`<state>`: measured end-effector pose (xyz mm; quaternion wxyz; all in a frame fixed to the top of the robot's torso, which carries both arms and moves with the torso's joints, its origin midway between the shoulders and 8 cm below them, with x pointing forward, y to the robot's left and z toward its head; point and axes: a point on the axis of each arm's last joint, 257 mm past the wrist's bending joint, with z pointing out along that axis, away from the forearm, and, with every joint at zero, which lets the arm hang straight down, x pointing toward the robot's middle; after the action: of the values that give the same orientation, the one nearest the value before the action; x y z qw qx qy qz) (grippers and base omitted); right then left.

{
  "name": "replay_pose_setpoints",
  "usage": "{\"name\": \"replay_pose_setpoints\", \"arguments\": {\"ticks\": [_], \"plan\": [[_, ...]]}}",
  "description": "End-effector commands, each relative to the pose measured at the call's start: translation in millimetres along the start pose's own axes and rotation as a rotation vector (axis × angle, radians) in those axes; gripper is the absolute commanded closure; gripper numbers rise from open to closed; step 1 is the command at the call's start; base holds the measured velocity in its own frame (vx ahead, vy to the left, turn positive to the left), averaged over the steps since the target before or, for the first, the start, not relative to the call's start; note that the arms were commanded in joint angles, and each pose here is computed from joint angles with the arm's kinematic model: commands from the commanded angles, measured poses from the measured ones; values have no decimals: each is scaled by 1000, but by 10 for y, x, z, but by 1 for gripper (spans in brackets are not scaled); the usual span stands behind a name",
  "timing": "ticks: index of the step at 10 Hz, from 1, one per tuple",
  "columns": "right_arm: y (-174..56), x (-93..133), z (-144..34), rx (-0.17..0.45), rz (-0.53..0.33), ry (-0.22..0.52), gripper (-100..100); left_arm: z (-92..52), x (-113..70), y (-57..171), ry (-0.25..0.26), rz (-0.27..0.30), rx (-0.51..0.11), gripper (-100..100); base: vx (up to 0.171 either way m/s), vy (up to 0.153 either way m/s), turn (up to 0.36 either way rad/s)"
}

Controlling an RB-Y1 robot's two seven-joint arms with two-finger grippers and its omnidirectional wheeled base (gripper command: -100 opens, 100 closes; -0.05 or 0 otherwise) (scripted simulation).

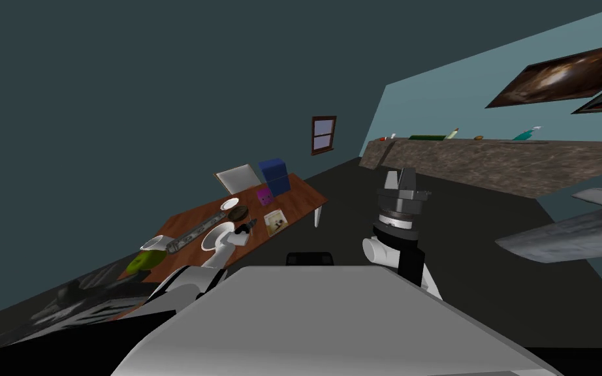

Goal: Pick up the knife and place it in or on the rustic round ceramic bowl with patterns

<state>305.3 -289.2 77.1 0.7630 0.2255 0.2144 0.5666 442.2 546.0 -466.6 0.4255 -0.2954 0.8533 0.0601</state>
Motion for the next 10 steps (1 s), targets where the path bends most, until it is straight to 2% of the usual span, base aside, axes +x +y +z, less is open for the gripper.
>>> {"name": "replay_pose_setpoints", "arguments": {"ticks": [1,4,5,7,9,10], "plan": [[0,0,0,0,0,0,0,1,39,203,19,12,-39,-100,13,18,-160],[0,0,0,0,0,0,0,-24,158,588,64,33,-121,-100,12,38,-201],[0,0,0,0,0,0,0,-8,79,469,49,34,-98,-100,8,23,-28],[0,0,0,0,0,0,0,-37,201,681,77,37,-141,-100,4,3,-29],[0,0,0,0,0,0,0,-28,201,659,76,36,-138,-100,2,3,-30],[0,0,0,0,0,0,0,-27,201,663,75,37,-138,0,0,0,0]]}}
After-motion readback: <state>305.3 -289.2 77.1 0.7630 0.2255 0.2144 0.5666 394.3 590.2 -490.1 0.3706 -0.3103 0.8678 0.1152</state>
